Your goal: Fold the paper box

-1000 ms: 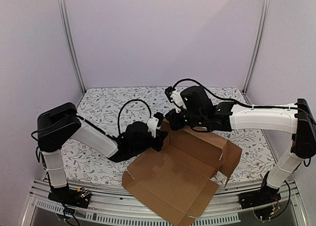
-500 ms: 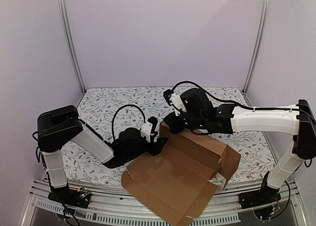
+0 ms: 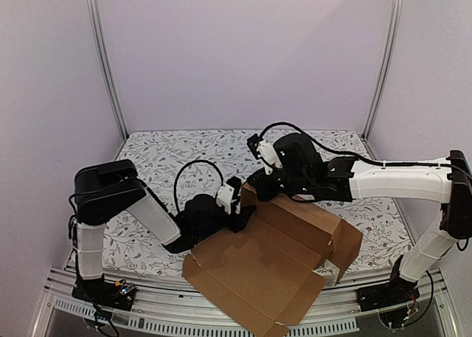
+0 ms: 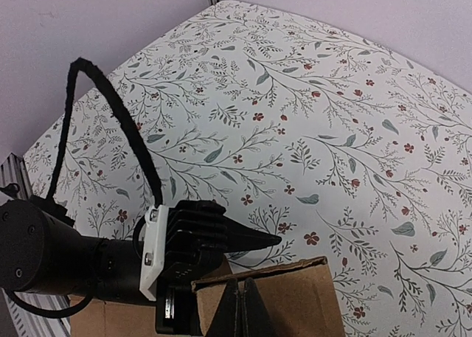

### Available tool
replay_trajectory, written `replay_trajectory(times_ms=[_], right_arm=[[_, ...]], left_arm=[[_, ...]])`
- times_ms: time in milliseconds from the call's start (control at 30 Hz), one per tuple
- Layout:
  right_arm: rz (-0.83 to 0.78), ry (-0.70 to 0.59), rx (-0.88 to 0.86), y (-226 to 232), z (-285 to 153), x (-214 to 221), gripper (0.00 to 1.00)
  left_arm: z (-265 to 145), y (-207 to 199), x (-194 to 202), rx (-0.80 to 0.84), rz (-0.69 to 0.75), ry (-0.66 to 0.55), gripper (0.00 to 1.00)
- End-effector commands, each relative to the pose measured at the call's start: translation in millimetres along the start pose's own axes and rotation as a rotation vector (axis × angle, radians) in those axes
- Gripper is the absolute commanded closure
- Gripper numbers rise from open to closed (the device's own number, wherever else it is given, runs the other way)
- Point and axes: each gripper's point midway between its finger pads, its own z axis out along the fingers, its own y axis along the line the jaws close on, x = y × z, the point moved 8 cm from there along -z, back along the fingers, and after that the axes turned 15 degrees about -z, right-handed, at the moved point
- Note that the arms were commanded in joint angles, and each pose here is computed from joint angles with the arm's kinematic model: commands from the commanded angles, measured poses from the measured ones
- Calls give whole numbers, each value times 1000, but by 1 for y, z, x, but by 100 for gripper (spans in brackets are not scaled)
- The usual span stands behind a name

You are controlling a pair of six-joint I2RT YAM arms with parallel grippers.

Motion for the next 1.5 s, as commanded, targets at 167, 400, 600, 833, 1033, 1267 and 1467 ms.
replay_trajectory(times_ms=[167,400,600,833,1033,1267,1467], right_arm=[[-2,78,10,-1,-5,20,100],[0,74,6,0,-4,19,100],[0,76,8,1,-4,19,100],[-1,77,7,2,-3,20,100],[-4,75,7,2,-4,19,100],[-9,76,5,3,-4,20,100],[-9,72,7,3,-6,19,100]], left_arm=[[11,-4,6,-4,12,-16,75],[9,-4,5,-3,15,-24,100],[8,-5,3,-1,18,-29,100],[2,-8,-9,0,11,-43,72],[-6,-11,-23,-4,5,-74,61],[-10,-18,-43,-8,18,-115,59],[-4,-21,-45,-9,32,-99,92]])
